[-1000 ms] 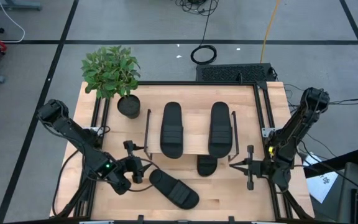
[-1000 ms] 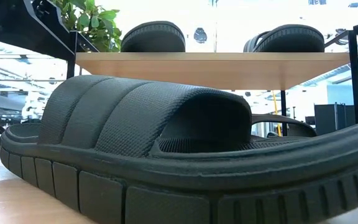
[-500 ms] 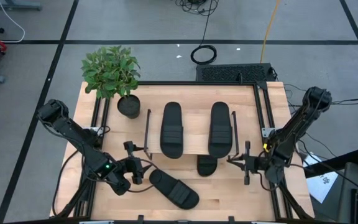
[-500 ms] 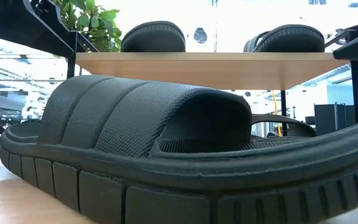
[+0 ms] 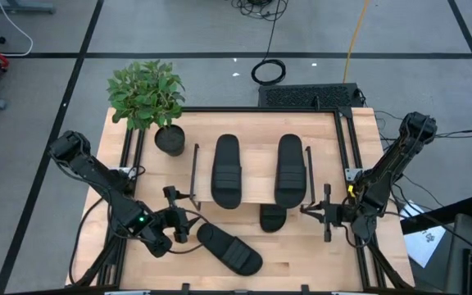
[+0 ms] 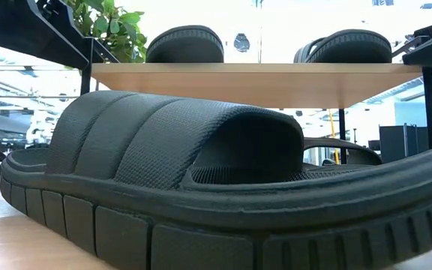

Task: Pick and place slides into the shelf
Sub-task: Adjust the shelf, then put the black slipper under the shelf

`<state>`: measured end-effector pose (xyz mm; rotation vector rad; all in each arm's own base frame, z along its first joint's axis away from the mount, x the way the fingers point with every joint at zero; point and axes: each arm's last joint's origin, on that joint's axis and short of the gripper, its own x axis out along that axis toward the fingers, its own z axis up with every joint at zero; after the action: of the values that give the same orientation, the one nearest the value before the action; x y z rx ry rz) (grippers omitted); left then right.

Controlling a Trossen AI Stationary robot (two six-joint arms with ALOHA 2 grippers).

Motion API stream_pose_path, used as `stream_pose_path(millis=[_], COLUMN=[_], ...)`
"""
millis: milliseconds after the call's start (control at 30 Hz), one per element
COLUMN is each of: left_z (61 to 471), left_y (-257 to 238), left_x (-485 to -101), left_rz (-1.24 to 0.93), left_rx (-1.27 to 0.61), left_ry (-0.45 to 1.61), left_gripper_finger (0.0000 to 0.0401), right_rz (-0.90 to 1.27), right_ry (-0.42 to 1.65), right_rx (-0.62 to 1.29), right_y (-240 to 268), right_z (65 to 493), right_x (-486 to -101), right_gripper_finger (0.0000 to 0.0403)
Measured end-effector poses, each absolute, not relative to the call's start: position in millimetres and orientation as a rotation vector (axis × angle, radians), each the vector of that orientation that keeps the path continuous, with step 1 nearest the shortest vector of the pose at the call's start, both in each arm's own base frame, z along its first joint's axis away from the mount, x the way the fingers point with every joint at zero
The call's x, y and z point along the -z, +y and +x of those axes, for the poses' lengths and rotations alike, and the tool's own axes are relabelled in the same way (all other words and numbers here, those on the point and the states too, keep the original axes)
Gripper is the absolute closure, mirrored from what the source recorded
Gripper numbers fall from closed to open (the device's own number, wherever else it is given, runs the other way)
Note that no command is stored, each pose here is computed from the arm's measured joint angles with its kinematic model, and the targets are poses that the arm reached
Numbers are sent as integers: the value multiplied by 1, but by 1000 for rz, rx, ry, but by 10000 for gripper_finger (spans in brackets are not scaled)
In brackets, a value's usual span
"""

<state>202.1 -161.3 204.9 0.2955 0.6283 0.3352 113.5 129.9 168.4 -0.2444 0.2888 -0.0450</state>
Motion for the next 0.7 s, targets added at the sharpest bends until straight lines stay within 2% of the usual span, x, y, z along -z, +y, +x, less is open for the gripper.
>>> stream_pose_path(millis=[367, 700], left_z=[189, 168], left_y=[-167, -164], left_x=[-203, -197], left_rz=[347, 262], left_rx=[-330, -400], left_ry=[636, 703], left_gripper_finger=[25, 25], right_rz=[-311, -340], right_ry=[183, 145], right_rx=[-88, -206], right_y=[146, 162], right_z=[108, 106], right_x=[-190, -212], right_gripper_finger=[403, 403])
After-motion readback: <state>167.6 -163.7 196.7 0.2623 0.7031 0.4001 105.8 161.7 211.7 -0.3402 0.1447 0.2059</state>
